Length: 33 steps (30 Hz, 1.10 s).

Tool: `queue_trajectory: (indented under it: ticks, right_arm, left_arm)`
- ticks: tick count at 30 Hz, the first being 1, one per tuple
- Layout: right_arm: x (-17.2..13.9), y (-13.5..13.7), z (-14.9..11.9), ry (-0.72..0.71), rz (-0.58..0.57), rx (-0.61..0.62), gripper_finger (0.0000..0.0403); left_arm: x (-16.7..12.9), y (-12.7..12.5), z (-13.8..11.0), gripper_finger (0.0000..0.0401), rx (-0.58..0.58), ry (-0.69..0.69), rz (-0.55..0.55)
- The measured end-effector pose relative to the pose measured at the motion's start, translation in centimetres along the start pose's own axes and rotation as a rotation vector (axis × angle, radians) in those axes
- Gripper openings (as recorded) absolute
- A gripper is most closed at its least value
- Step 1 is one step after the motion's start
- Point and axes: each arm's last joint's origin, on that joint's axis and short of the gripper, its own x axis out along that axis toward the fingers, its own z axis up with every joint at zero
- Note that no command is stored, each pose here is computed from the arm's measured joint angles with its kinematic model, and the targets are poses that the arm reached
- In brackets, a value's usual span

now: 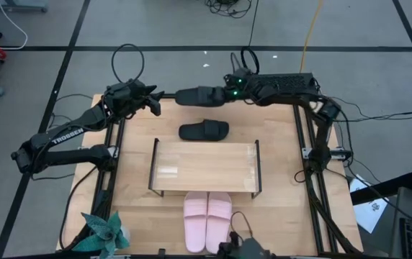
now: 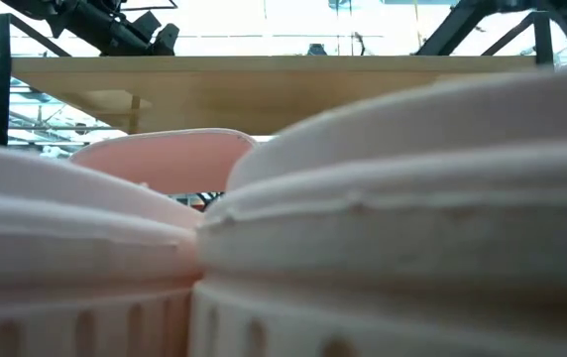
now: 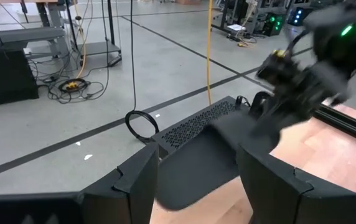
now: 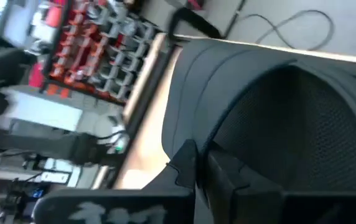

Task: Pick and place slides into the shelf
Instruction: Put the top black slide on the shelf

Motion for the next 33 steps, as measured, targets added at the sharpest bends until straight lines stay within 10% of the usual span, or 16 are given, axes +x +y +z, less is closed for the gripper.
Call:
queue_trajectory:
  ticks: [12, 24, 33]
  right_arm:
    - [-9.5, 8.0, 1.4, 0.141, 0.24, -0.038, 0.0002]
    - [-12.4, 15.2, 1.6, 0.251, 0.499, -0.227, 0.0001]
    - [-11.2, 16.5, -1.6, 0.546, 0.608, -0.181, 0.0]
  left_arm:
    - [0.0, 0.0, 0.0, 0.0212, 0.018, -0.001, -0.011]
    - [-0.8, -2.4, 1.4, 0.0212, -0.24, -0.01, -0.616]
    - [-1.2, -3.4, 1.5, 0.0212, -0.313, 0.015, -0.705]
